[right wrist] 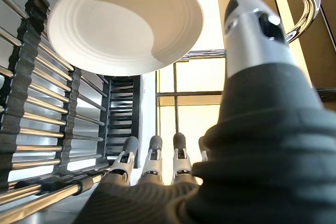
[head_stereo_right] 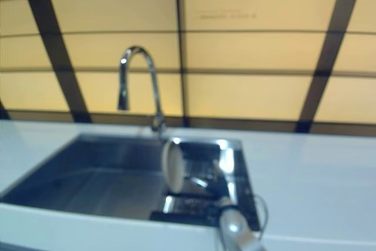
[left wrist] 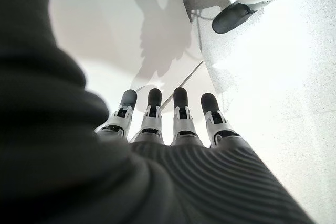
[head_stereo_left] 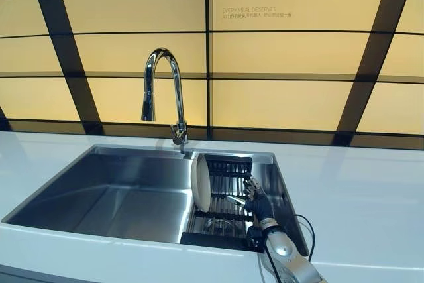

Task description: Take plates into dishwasher

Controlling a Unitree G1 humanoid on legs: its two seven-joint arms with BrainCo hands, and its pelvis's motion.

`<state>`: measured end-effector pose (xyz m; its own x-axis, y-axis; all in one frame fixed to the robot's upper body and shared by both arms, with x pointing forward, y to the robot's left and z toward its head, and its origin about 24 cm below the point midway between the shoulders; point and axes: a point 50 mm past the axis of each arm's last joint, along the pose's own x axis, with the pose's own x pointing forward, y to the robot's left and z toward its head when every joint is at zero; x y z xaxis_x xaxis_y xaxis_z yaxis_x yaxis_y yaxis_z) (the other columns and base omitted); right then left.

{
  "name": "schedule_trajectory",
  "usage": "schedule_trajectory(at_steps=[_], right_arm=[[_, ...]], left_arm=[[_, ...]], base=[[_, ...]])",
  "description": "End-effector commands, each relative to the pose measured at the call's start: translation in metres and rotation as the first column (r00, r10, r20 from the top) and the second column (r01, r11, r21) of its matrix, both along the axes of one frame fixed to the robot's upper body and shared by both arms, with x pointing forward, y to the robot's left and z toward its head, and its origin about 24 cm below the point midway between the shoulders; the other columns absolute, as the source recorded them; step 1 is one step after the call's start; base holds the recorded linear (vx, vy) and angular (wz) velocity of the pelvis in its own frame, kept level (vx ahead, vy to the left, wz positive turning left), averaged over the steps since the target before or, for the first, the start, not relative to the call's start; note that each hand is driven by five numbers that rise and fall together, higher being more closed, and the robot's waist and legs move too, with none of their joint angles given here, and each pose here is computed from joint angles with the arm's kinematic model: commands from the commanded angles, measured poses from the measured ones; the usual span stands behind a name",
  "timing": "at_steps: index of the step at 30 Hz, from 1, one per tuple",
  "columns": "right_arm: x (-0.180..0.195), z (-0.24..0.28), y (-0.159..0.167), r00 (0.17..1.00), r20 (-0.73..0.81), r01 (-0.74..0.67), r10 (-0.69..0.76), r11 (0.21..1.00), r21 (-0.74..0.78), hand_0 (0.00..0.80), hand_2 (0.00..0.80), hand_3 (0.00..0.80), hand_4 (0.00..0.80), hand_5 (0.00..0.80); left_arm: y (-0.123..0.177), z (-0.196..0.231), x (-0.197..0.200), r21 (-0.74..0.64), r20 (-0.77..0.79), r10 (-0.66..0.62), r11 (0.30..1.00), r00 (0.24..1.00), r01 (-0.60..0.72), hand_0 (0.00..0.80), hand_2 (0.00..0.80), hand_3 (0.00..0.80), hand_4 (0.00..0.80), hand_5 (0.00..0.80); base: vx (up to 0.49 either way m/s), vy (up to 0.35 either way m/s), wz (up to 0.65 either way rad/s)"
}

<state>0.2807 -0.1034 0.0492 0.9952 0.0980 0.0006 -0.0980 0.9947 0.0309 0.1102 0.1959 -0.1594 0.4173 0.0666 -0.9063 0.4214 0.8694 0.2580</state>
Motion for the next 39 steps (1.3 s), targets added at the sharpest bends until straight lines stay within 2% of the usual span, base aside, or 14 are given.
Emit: schedule_trajectory(at_steps=[1, 9, 19, 23, 27, 39], right_arm=[[0.019, 0.055, 0.009, 0.973, 0.229, -0.044, 0.035, 0.999, 0.032, 0.000, 0.000, 0.000, 0.000, 0.000], [0.027, 0.080, 0.007, 0.941, 0.334, -0.049, 0.048, 0.999, -0.004, 0.000, 0.000, 0.000, 0.000, 0.000], [0.034, 0.111, 0.015, 0.922, 0.384, -0.060, 0.053, 0.998, 0.004, 0.000, 0.000, 0.000, 0.000, 0.000], [0.037, 0.104, 0.020, 0.957, 0.283, -0.086, 0.065, 0.994, 0.064, 0.000, 0.000, 0.000, 0.000, 0.000], [0.035, 0.074, 0.024, 0.983, 0.141, -0.128, 0.114, 0.987, 0.097, 0.000, 0.000, 0.000, 0.000, 0.000], [0.014, 0.007, 0.020, 0.988, -0.051, -0.142, 0.147, 0.985, 0.099, 0.000, 0.000, 0.000, 0.000, 0.000]], left_arm=[[-0.003, 0.001, 0.013, 0.014, 0.018, -0.030, 0.999, 0.999, 0.030, 0.000, 0.000, 0.000, 0.000, 0.000], [-0.002, -0.001, 0.008, 0.017, 0.004, -0.028, 0.999, 1.000, 0.028, 0.000, 0.000, 0.000, 0.000, 0.000], [-0.002, -0.001, 0.006, 0.016, -0.004, -0.053, 0.998, 0.999, 0.053, 0.000, 0.000, 0.000, 0.000, 0.000], [-0.003, -0.001, 0.006, 0.016, -0.007, -0.057, 0.998, 0.998, 0.057, 0.000, 0.000, 0.000, 0.000, 0.000], [-0.002, -0.001, 0.005, 0.016, -0.009, -0.052, 0.998, 0.999, 0.053, 0.000, 0.000, 0.000, 0.000, 0.000], [-0.004, 0.000, 0.009, 0.007, 0.002, -0.030, 1.000, 1.000, 0.030, 0.000, 0.000, 0.000, 0.000, 0.000]], base=[[0.000, 0.000, 0.00], [0.002, -0.001, 0.01], [0.005, -0.001, 0.01], [0.000, 0.000, 0.00], [0.000, 0.000, 0.00], [0.000, 0.000, 0.00]])
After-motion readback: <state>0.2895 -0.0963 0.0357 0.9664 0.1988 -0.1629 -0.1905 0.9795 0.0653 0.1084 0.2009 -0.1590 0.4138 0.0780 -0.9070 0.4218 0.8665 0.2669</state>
